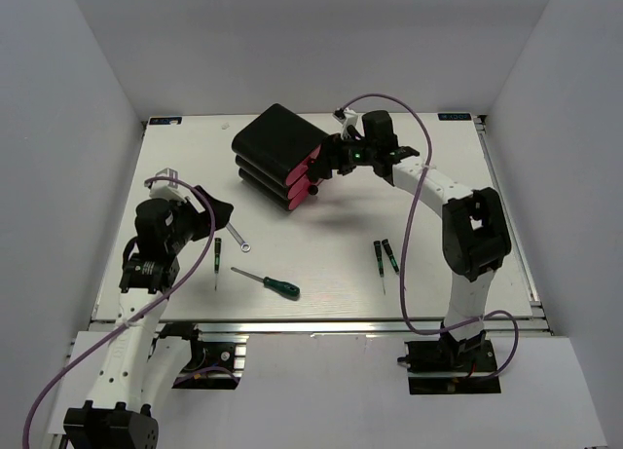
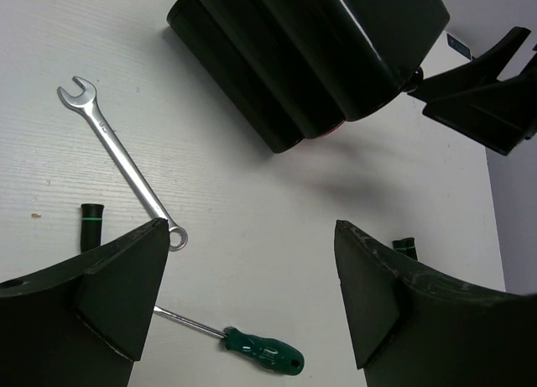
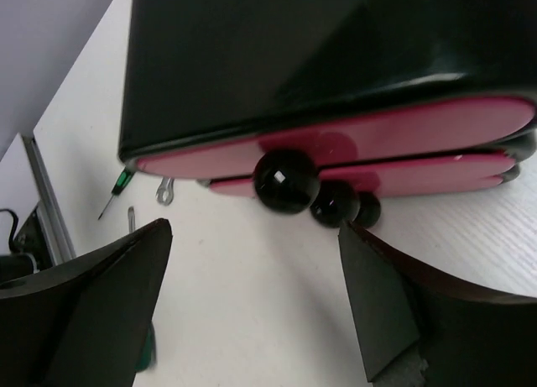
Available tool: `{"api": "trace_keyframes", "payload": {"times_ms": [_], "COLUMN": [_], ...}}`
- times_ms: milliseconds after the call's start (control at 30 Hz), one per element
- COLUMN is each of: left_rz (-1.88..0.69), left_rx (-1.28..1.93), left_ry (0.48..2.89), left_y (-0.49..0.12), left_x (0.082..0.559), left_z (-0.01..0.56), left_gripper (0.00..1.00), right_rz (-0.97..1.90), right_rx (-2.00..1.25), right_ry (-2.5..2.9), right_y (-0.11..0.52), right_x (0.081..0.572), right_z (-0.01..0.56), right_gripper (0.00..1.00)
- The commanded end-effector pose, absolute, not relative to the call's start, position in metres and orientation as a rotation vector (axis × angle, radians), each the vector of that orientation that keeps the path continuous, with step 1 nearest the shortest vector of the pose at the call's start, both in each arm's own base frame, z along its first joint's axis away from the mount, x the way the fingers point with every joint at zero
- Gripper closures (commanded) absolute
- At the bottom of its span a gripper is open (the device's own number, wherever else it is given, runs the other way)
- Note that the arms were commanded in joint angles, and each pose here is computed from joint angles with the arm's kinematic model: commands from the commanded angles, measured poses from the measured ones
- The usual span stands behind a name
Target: Sort the tools into containers
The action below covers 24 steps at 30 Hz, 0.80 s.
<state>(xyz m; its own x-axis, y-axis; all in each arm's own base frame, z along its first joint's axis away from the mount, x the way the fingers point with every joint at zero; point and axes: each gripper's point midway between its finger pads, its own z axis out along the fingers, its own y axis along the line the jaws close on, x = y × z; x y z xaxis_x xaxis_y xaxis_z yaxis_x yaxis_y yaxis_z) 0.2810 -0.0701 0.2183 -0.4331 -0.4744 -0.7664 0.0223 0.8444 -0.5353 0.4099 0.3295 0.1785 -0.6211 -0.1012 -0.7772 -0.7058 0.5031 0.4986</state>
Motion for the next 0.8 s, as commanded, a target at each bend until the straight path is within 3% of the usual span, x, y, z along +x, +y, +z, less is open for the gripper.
{"api": "trace_keyframes", "payload": {"times_ms": [0,500,633,767], "left_rz": [-0.600,-0.625,-0.636,-0.638], "left_rx": [-0.356,-0.381,-0.395,-0.417], "left_ry": [1.953,1.982,1.975,1.973], "left_y": [-0.071,-0.074,-0.075,-0.074], "left_x": [0.276,0.280,0.280,0.282], "left_z": [0.214,0.201,0.199,0.196], "left_gripper": [0.11,0.11,0.11,0.12], "right_rz": [1.084,1.085,1.069,1.066], "right_rx": [-0.634,-0.660,-0.674,-0.667], "right_ry": [1.966,1.927,1.930,1.947], "right_y": [0.336,0.355,0.349,0.336], "right_x": [0.436,0.451,0.445,0.432], "right_z": [0.201,0.190,0.189,0.183], "right_gripper": [0.15,0.54,0.75,0.81]}}
